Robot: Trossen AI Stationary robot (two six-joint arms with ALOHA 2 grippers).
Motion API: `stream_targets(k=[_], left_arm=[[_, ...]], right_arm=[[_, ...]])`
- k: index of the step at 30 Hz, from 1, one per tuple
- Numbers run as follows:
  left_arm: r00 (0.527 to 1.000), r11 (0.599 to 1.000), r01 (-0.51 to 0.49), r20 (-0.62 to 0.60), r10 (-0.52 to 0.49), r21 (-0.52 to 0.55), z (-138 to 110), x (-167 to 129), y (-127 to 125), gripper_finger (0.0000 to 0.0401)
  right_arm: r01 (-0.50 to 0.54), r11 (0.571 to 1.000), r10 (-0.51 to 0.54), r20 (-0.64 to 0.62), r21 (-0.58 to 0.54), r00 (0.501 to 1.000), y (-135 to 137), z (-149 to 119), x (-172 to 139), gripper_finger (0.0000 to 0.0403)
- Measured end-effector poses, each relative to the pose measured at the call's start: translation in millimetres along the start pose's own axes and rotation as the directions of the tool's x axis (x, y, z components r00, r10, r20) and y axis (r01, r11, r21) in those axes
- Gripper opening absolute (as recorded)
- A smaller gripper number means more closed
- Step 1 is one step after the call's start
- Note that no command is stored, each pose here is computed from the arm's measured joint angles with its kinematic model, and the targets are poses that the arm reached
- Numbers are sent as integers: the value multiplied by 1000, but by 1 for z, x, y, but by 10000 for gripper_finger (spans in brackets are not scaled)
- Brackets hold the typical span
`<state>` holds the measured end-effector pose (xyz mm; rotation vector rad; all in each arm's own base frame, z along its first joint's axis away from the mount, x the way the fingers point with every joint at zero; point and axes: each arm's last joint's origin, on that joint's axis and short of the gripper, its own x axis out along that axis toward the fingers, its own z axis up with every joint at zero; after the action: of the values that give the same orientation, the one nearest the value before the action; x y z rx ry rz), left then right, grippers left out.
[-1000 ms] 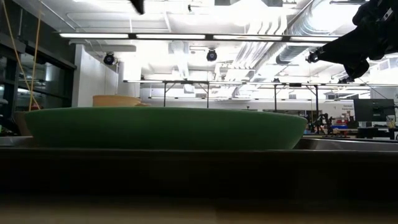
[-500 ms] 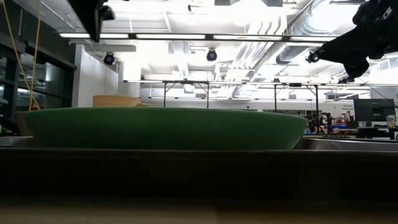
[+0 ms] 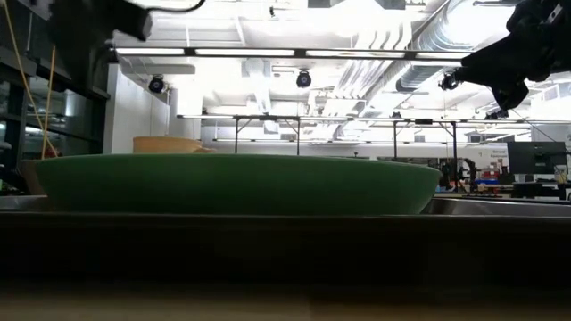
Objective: Set up tray
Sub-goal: Put the gray bowl on the green plate
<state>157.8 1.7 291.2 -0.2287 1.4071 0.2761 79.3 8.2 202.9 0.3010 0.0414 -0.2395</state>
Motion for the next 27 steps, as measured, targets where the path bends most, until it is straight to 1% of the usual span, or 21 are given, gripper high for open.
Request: stream_targets(k=[6, 9, 19, 27], left_arm=[[994, 1000, 22, -103, -24, -21, -13, 27, 1, 81], [990, 1000, 24, -141, -27, -20, -17, 35, 2, 81], [996, 998, 39, -84, -34, 58, -12, 38, 0, 81], [997, 998, 4, -73, 1, 62, -12, 38, 1, 81]], right_arm=[[1, 1000, -2, -7, -4, 1000, 0, -1, 0, 103], [2, 1000, -2, -10, -6, 1000, 0, -1, 0, 103], [4, 1000, -4, -12, -7, 1000, 0, -1, 0, 103], [4, 1000, -4, -12, -7, 1000, 0, -1, 0, 103]])
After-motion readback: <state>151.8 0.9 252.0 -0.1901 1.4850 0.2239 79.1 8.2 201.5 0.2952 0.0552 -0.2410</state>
